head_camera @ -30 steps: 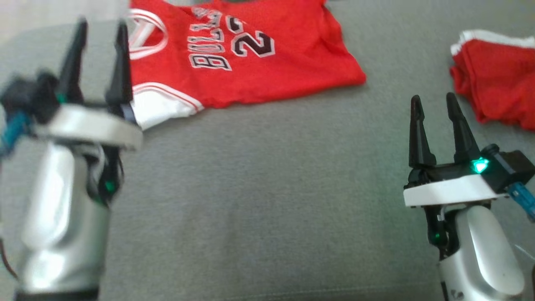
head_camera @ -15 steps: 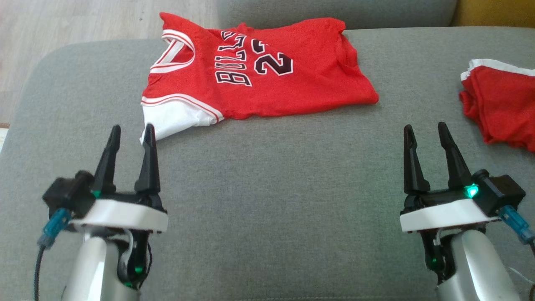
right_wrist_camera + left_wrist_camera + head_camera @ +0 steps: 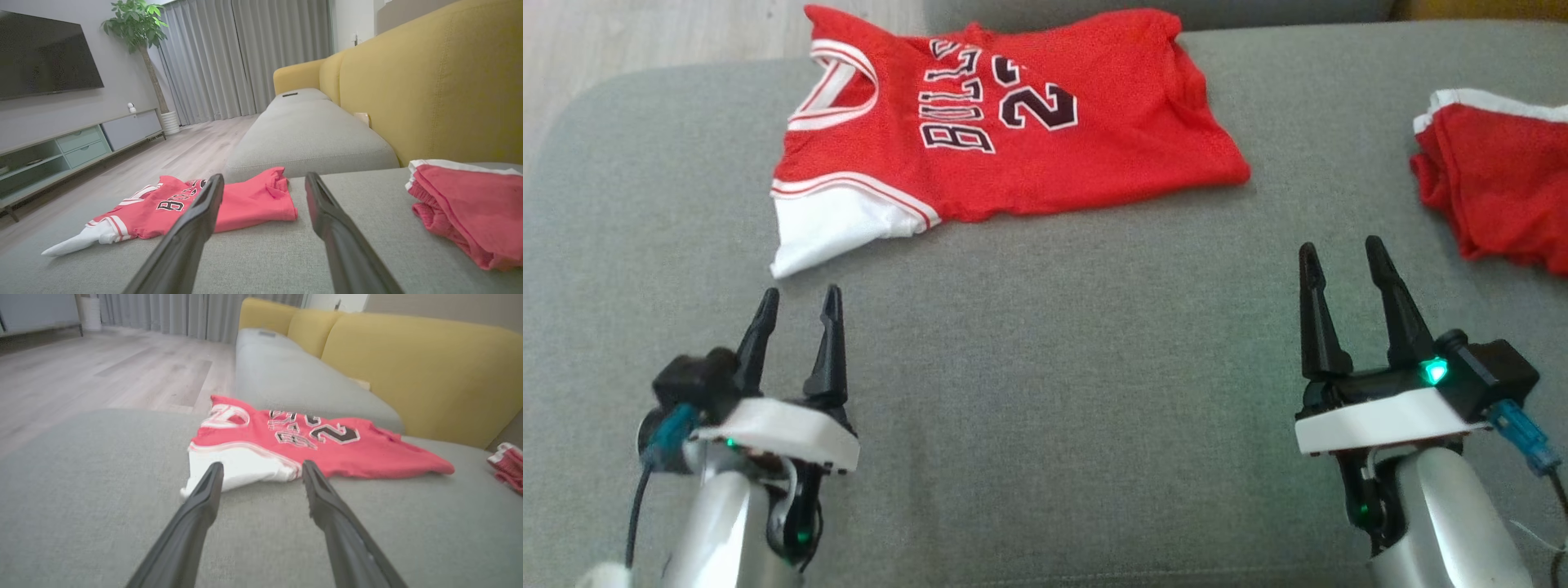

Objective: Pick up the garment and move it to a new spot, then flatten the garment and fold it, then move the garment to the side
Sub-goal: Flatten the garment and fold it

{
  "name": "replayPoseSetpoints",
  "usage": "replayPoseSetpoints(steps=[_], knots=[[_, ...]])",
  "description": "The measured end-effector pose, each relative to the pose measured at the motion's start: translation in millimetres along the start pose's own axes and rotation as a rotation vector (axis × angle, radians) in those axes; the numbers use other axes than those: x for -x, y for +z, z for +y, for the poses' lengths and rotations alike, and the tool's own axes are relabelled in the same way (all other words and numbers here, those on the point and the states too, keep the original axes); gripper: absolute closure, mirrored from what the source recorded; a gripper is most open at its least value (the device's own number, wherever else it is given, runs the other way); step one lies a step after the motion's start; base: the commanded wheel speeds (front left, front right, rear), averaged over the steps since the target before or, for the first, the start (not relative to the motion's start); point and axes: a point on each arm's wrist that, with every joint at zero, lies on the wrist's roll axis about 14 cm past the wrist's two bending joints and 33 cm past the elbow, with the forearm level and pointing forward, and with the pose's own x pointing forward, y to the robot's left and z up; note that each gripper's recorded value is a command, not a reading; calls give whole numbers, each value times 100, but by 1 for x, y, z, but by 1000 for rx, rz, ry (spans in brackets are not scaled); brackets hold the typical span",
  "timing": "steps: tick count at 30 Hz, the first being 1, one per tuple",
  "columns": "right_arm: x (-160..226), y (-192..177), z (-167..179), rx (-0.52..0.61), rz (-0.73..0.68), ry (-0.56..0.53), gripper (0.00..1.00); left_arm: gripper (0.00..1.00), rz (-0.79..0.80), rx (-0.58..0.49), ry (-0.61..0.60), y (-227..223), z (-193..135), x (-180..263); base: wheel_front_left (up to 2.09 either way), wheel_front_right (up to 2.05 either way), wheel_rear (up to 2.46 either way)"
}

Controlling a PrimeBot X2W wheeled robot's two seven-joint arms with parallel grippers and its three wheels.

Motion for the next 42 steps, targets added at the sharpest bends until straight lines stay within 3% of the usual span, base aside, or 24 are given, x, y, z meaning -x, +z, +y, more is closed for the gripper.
replayPoseSetpoints(steps=[18, 27, 28, 29, 30, 37, 42], knots=[[-12, -30, -20, -2, 74, -43, 0, 0, 373, -193, 41, -75, 47, -65, 0, 0, 0], [-10, -36, -28, 2, 92, -64, 0, 0, 467, -224, -1, -94, 46, -77, 0, 0, 0], [-10, -36, -29, 2, 93, -65, 0, 13, 470, -224, -4, -93, 45, -79, 0, 0, 0], [-10, -36, -29, 2, 93, -66, 0, 83, 469, -226, -11, -92, 44, -80, 0, 0, 0], [-10, -36, -29, 3, 92, -66, 0, 100, 461, -228, -14, -91, 43, -82, 0, 0, 0], [-11, -29, -29, 3, 75, -68, 0, 100, 342, -218, -43, -68, 35, -85, 0, 0, 0], [-13, -21, -20, -5, 52, -47, 0, 100, 119, -227, -107, -3, 8, -101, 0, 0, 0]])
